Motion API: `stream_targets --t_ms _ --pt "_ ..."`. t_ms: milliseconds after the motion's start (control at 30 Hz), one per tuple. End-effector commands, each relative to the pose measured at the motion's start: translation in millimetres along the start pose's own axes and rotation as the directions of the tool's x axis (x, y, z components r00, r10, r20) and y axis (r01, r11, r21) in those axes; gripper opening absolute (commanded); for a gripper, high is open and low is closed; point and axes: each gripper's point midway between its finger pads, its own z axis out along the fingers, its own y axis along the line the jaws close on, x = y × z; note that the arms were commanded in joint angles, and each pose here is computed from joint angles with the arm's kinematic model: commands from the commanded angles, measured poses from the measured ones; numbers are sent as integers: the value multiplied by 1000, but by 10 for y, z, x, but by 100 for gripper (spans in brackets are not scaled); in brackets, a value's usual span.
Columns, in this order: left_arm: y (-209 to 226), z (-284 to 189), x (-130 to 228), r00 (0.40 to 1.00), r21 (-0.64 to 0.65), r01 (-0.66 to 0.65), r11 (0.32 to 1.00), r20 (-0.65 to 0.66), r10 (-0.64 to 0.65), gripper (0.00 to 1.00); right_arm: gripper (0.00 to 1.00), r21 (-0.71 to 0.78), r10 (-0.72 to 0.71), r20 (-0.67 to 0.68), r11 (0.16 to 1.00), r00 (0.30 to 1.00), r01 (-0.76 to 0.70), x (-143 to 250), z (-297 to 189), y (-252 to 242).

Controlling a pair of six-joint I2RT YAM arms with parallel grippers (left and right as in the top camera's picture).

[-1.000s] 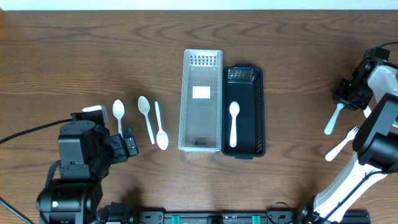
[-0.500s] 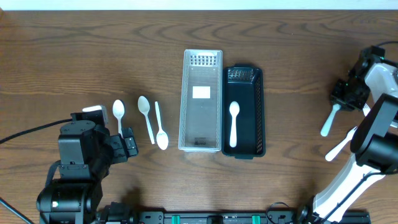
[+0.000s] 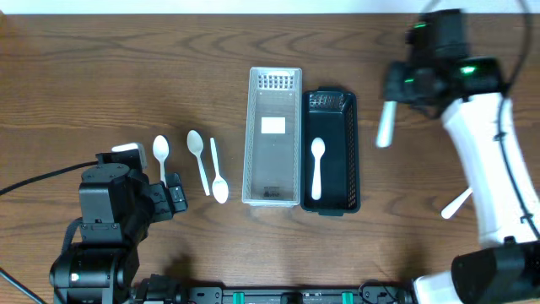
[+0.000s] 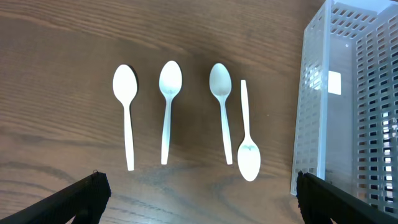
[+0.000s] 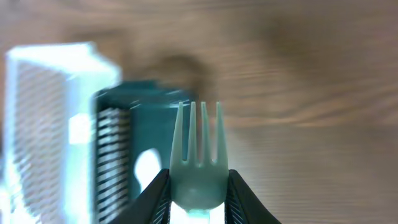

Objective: Pack container
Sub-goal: 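Carry the fork into the dark green basket and release it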

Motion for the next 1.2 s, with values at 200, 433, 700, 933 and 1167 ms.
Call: stream_targets --t_ms 200,433,700,933,1167 --pt "12 -30 -22 1000 -5 14 1000 4 -14 98 13 69 -7 -200 997 980 21 546 744 458" --pt "12 -30 -22 1000 -5 14 1000 4 -14 98 10 128 -33 -388 988 921 89 1037 1411 453" --pt "12 -30 -22 1000 -5 14 1000 4 -14 98 50 109 -49 -384 989 922 99 1037 1451 545" --pt "12 -30 -23 1000 -5 14 1000 4 -14 98 48 97 -40 -332 992 942 77 714 1107 554" --pt "14 -30 -12 1000 -5 14 1000 -1 -14 98 49 78 151 -48 986 987 -147 -106 126 111"
